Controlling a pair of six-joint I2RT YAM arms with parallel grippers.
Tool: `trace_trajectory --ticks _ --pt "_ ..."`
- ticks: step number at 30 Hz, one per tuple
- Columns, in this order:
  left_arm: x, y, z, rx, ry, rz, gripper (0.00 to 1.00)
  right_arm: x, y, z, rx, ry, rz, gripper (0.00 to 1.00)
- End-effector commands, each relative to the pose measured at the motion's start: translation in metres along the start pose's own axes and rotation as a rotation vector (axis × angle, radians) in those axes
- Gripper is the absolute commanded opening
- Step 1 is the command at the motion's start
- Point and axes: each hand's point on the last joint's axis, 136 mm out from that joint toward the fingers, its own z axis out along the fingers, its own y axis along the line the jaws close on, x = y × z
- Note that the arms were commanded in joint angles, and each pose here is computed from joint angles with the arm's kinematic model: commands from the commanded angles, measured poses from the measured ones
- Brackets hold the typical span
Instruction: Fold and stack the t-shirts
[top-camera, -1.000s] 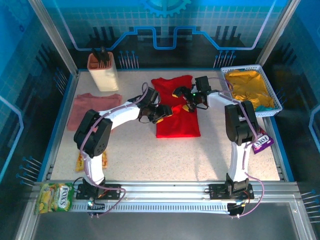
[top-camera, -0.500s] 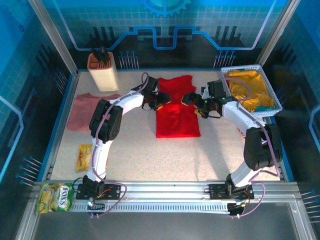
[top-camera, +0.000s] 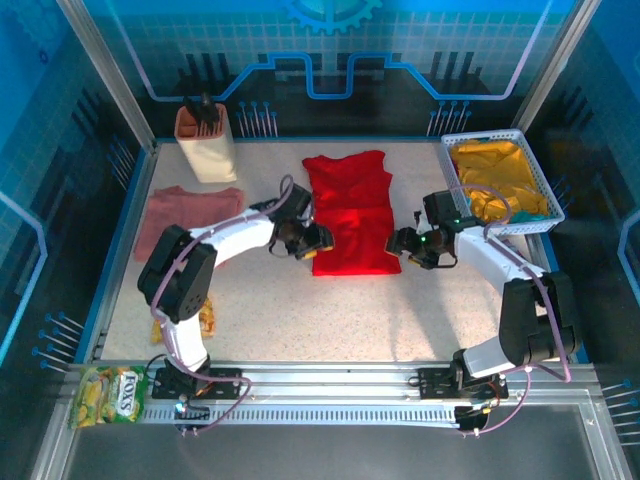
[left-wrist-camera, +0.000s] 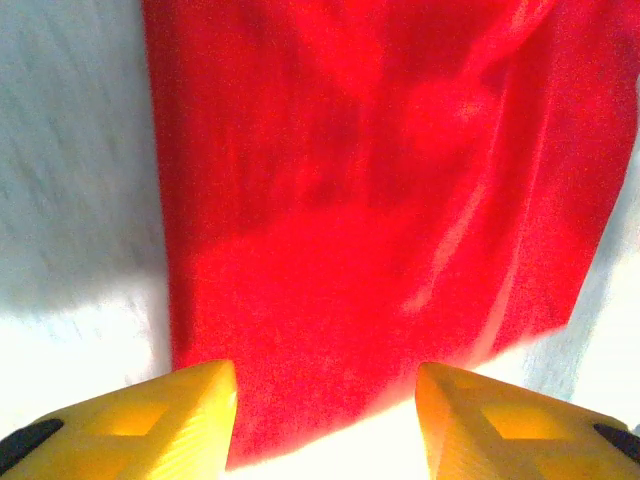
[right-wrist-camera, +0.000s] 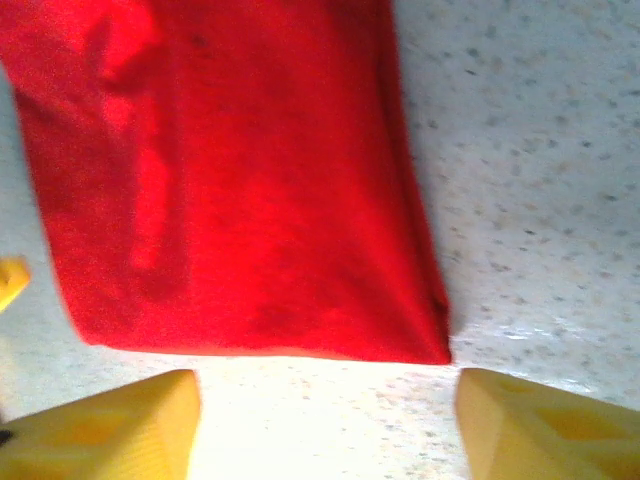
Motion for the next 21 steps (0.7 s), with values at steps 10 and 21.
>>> trace_trajectory --ticks 10,21 --pt "0.031 0.034 0.02 -0.091 -0.029 -0.082 0.51 0.017 -0.024 0.039 0.027 0.07 0.035 0.55" --pt "0.049 0.037 0.017 -0.109 -0.01 -0.104 0.56 0.027 -0.016 0.055 0.028 0.098 0.043 0.53"
